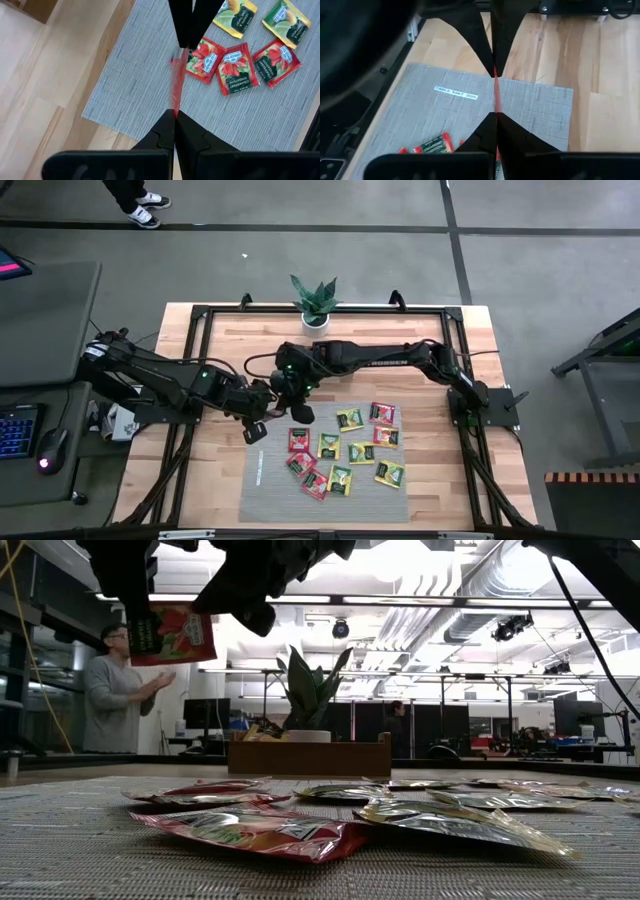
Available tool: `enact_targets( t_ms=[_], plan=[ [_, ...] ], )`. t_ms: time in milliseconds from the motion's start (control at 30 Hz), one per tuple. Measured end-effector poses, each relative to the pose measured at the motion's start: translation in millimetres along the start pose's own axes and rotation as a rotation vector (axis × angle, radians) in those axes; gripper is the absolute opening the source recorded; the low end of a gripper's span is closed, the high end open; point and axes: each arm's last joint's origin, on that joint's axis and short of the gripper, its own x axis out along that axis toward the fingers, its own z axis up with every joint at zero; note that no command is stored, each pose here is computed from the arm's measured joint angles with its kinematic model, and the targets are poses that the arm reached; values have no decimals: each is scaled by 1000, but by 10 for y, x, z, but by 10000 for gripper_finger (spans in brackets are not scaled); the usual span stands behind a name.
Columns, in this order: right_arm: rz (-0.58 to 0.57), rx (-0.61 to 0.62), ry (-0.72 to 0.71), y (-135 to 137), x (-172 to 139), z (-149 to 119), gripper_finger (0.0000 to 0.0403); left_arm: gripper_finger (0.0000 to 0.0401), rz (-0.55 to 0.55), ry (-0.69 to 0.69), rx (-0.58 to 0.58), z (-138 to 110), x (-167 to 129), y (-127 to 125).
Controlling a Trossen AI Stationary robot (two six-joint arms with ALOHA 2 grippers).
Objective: Pick & Place Tea
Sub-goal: Put the red tea bag into the middle section of the wooden organizer
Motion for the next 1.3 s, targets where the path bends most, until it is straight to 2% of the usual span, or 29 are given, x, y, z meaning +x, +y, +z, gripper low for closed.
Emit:
enact_targets(
  t_ms=[467,567,733,900,1100,1300],
  plan=[
    [-47,-18,20,64,-56,6,1,5,32,-37,-45,13,-10,9],
    [-68,-19,55,89,-30,-28,0,28,41,-77,-50,15,-68,33],
    [-106,-17,84,85,-1,-61,0,93,47,-164,-95,18,-204,89],
    [-144,-17,72,89,-42,-35,0,149,85,-232,-195,-38,-365,205],
    [-222,-30,33,160,-304,55,0,169,113,-361,-287,-99,-579,353],
    [-301,-24,-77,243,-868,200,0,170,139,-498,-334,-148,-764,480]
  ],
)
